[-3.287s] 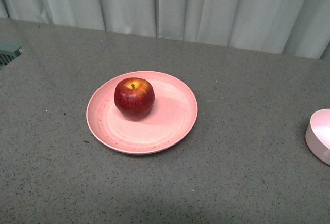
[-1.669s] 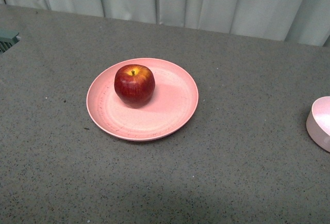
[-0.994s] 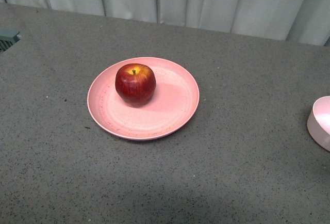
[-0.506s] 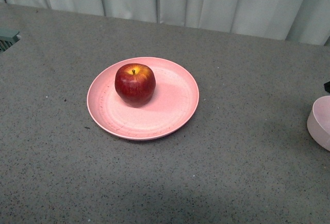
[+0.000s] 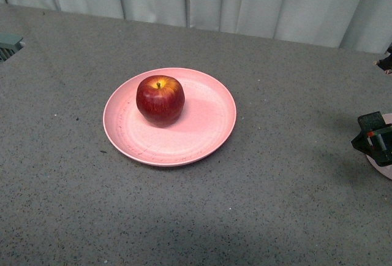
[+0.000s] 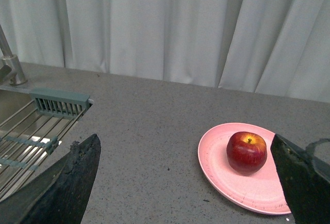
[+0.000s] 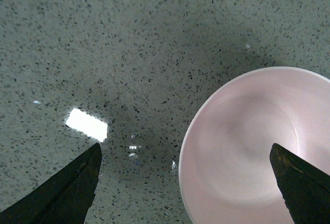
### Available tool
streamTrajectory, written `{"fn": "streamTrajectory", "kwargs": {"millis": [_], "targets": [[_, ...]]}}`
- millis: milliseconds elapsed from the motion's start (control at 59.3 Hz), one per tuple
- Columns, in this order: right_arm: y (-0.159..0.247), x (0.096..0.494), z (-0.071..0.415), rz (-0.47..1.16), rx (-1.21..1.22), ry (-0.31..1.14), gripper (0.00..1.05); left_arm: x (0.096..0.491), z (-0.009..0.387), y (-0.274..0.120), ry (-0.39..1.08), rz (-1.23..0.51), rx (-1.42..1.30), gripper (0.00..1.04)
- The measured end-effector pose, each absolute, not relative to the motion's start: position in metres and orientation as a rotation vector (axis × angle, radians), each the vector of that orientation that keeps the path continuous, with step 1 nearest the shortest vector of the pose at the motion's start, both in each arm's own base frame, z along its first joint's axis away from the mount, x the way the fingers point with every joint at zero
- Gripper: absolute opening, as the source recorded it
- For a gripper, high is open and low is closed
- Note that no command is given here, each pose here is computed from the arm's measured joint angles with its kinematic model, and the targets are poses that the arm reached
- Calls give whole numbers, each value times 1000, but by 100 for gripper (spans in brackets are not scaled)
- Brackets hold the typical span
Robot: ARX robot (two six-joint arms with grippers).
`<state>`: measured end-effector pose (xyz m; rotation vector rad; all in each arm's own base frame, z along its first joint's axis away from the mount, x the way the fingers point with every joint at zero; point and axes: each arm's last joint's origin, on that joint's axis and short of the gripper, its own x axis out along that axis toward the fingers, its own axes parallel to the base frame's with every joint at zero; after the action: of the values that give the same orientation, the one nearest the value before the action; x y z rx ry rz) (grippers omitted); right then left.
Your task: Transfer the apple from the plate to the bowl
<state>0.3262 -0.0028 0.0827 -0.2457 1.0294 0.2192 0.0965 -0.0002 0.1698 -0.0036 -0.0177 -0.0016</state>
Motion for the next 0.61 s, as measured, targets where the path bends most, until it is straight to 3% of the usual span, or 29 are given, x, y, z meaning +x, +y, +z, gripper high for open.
{"fn": "streamTrajectory", "kwargs": {"millis": [185, 303, 607], "targets": [[-5, 331, 72, 221, -272, 1090, 93, 97, 170, 0, -18, -2, -4, 98], [-7, 331, 66, 218, -286, 1118, 69, 97, 170, 0, -18, -2, -4, 98], [-11, 331, 62, 220, -296, 1135, 24, 97, 170, 0, -18, -2, -4, 98]]}}
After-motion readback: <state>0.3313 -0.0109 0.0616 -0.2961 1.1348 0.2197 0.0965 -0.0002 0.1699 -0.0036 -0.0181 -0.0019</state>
